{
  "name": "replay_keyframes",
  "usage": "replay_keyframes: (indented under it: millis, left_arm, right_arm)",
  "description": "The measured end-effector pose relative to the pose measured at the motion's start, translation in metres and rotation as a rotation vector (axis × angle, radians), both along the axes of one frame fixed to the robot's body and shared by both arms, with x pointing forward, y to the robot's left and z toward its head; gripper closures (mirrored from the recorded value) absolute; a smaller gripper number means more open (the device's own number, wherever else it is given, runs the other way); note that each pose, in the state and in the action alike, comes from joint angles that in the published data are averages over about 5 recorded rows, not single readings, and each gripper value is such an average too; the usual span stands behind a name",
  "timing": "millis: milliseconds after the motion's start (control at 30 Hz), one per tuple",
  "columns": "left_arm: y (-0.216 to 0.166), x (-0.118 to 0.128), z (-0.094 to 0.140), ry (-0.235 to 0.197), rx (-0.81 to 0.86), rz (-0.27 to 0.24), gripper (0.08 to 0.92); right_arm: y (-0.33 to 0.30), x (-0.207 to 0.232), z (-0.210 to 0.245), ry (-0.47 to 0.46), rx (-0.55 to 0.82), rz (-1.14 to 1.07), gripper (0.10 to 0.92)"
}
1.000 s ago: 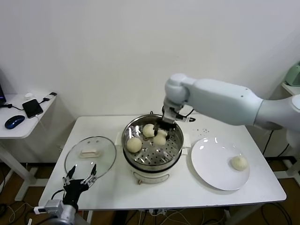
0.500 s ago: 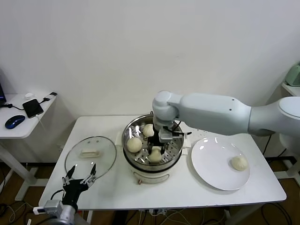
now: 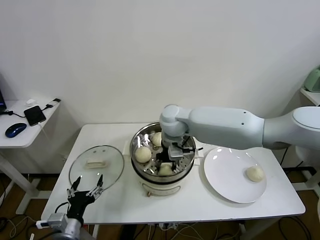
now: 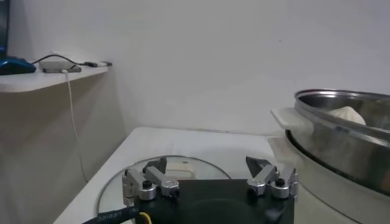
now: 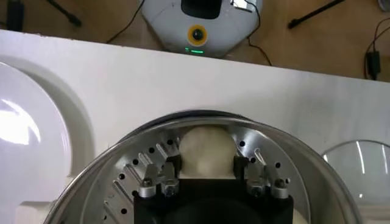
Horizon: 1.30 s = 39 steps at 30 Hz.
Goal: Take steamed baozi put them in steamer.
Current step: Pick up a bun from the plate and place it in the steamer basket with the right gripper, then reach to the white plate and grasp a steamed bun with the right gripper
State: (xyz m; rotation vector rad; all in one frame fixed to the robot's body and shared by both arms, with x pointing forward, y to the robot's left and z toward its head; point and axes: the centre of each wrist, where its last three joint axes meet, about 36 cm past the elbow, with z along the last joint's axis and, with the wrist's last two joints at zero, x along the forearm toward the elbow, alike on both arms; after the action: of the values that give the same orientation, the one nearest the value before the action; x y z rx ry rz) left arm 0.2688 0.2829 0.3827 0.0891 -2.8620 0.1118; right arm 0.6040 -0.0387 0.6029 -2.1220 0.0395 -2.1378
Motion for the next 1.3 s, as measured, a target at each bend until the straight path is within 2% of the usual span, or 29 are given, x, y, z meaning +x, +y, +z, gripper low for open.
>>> replay_keyframes:
  millis: [133, 367, 500, 700, 967, 1300]
  left_arm:
    - [-0.001, 0.000, 0.000, 0.000, 0.000, -0.003, 0.177]
    - [-0.001, 0.000, 0.000, 0.001, 0.001, -0.002, 0.177]
    - [-0.001, 0.000, 0.000, 0.000, 0.000, -0.005, 0.177]
    - [-0.003, 0.001, 0.000, 0.006, -0.013, -0.018, 0.177]
    - [-0.003, -0.001, 0.001, 0.013, -0.036, -0.040, 0.177]
    - [0.000, -0.008, -0.001, 0.037, -0.029, -0.041, 0.177]
  right_arm:
    - [-0.006, 0.005, 0.019, -0.024, 0.018, -0.041, 0.207]
    - [-0.040, 0.018, 0.058, -0.038, 0.079, -0.225, 0.200]
    - [-0.079, 0.026, 0.074, -0.021, 0.116, -0.433, 0.199]
    - [-0.160, 0.037, 0.084, 0.008, 0.140, -0.861, 0.200]
    - [-0.267, 0.044, 0.066, 0.036, 0.124, -1.276, 0.200]
    - [-0.354, 0.042, 0.000, 0.043, 0.091, -1.488, 0.200]
